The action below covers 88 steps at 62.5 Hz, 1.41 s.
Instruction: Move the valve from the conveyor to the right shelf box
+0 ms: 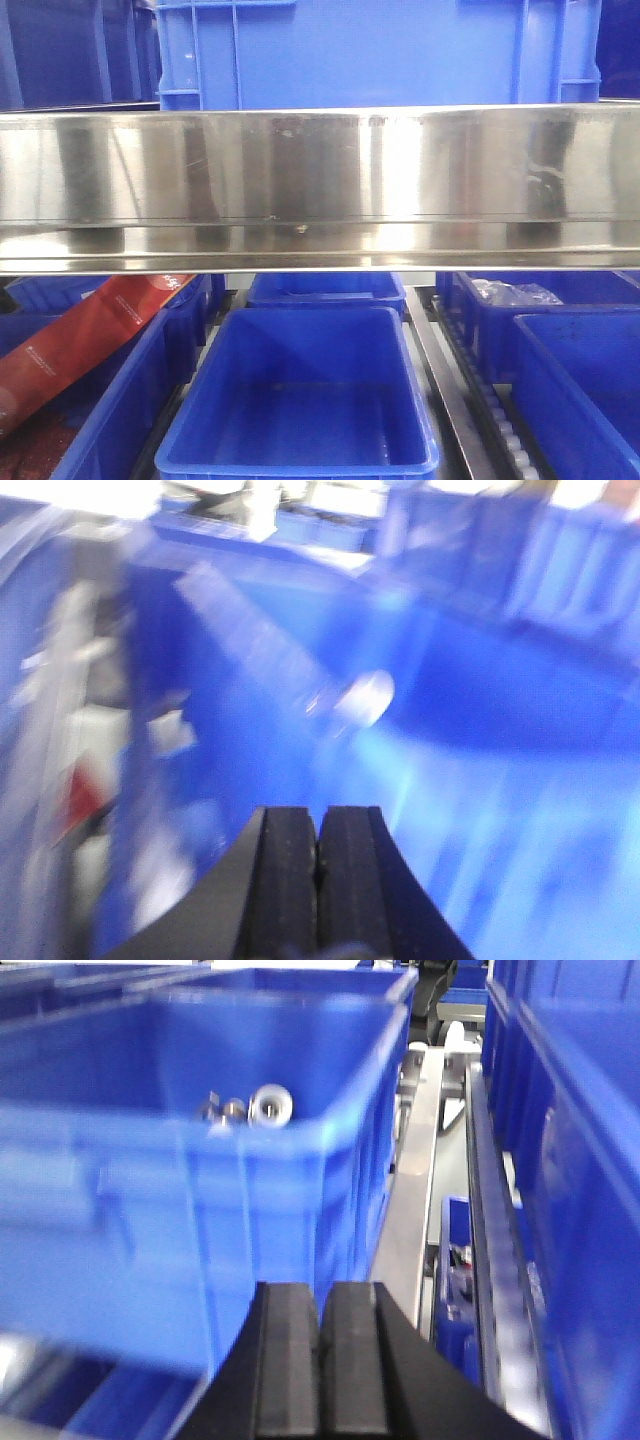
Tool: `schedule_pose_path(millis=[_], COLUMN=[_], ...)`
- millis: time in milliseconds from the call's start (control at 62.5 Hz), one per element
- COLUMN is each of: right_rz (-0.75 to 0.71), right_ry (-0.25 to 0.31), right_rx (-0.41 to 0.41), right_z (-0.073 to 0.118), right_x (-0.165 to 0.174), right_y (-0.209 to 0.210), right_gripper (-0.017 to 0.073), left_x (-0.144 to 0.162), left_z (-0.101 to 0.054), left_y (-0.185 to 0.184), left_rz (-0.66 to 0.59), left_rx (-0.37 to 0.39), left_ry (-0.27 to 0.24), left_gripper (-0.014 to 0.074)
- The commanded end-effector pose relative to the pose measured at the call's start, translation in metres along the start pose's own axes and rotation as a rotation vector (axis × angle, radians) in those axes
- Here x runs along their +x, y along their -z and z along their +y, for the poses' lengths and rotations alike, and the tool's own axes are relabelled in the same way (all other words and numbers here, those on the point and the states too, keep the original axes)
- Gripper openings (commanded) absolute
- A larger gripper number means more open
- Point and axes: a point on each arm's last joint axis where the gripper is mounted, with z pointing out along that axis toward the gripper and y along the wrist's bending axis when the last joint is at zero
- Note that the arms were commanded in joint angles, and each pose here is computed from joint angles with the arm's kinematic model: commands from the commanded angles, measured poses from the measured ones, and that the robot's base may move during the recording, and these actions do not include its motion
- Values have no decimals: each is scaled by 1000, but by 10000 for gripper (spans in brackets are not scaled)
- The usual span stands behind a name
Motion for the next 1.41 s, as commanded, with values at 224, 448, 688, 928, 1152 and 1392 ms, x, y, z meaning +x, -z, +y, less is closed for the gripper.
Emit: schedule_pose_path(millis=[224,448,688,928,1152,1392], right_rz=[-153,-280,-291,-272,-350,-270], right_ry=[20,25,25,24,56,35], right_rx=[1,-2,-3,-2,129,279], right_z=[0,1,1,0,-10,-23], right_x=[33,28,28,35,71,140], right_y=[54,77,79,76,77,65], right_gripper=[-167,-167,-167,-167,-167,-167], left_x=[41,33,30,30,30,30], left_z=[15,15,14,14,14,14], left_y=[71,97,104,104,104,104], left_rz=[-108,-226,-262,-262,-262,-262], left_rx=[7,36,44,44,44,44], left_ry=[16,24,26,26,26,26], left_gripper=[-111,-111,-111,-111,-111,-111])
